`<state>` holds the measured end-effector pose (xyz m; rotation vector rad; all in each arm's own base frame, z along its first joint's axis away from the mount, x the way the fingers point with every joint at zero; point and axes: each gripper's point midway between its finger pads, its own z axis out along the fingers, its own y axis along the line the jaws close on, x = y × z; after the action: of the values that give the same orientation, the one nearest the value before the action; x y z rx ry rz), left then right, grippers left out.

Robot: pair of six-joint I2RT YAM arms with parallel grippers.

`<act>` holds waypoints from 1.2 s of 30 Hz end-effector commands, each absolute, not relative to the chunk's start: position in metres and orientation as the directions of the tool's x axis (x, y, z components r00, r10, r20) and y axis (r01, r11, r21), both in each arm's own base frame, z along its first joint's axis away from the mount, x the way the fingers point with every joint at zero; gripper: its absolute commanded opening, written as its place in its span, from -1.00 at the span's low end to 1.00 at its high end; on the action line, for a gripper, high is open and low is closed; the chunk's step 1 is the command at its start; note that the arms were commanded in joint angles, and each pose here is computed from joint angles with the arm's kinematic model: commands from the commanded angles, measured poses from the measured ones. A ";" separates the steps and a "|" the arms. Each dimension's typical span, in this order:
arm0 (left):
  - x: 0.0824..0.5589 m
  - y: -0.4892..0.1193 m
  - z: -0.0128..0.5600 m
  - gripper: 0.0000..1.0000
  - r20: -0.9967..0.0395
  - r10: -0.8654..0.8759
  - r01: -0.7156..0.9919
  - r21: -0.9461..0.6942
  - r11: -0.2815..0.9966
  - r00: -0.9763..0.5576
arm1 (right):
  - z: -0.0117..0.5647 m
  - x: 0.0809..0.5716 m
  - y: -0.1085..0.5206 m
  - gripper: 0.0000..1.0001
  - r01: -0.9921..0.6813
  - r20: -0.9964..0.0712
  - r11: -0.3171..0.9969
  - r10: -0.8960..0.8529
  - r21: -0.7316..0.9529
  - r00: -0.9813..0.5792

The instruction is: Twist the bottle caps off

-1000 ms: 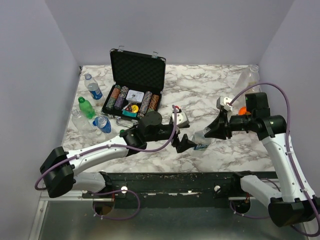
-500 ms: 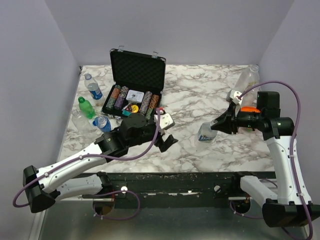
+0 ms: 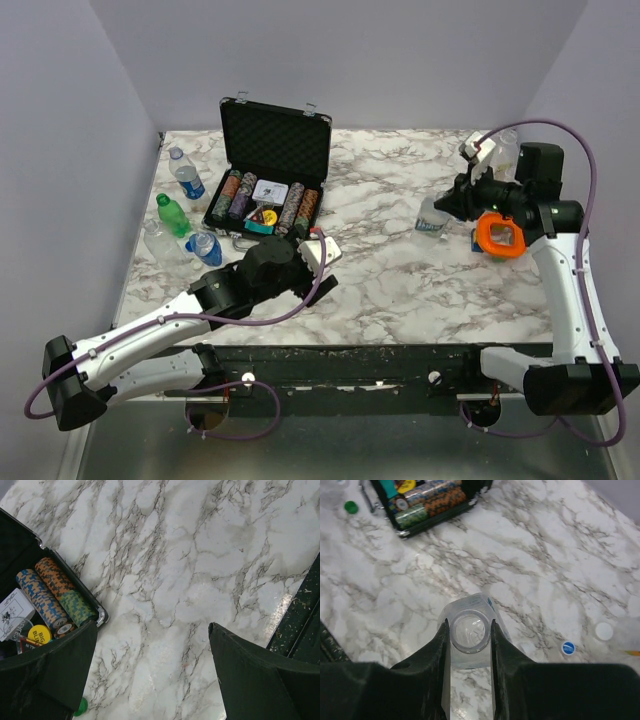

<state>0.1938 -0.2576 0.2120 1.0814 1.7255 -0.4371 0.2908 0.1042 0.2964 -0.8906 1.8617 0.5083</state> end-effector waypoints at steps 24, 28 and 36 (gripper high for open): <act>0.199 -0.248 0.202 0.97 -0.871 0.488 0.806 0.253 0.536 -0.051 | 0.245 0.500 0.010 -0.70 -0.418 -0.867 0.908 -0.239 -0.039 -0.437; 0.198 -0.248 0.200 0.97 -0.870 0.490 0.808 0.252 0.532 -0.051 | 0.232 0.507 0.010 -0.67 -0.419 -0.855 0.908 -0.228 -0.014 -0.466; 0.199 -0.248 0.200 0.97 -0.870 0.491 0.807 0.253 0.533 -0.051 | 0.213 0.517 0.004 -0.58 -0.410 -0.830 0.912 -0.236 -0.011 -0.505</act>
<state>0.1953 -0.2505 0.1956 1.1193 1.7200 -0.3856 0.5109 0.0124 0.2150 -0.4867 2.0999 0.2593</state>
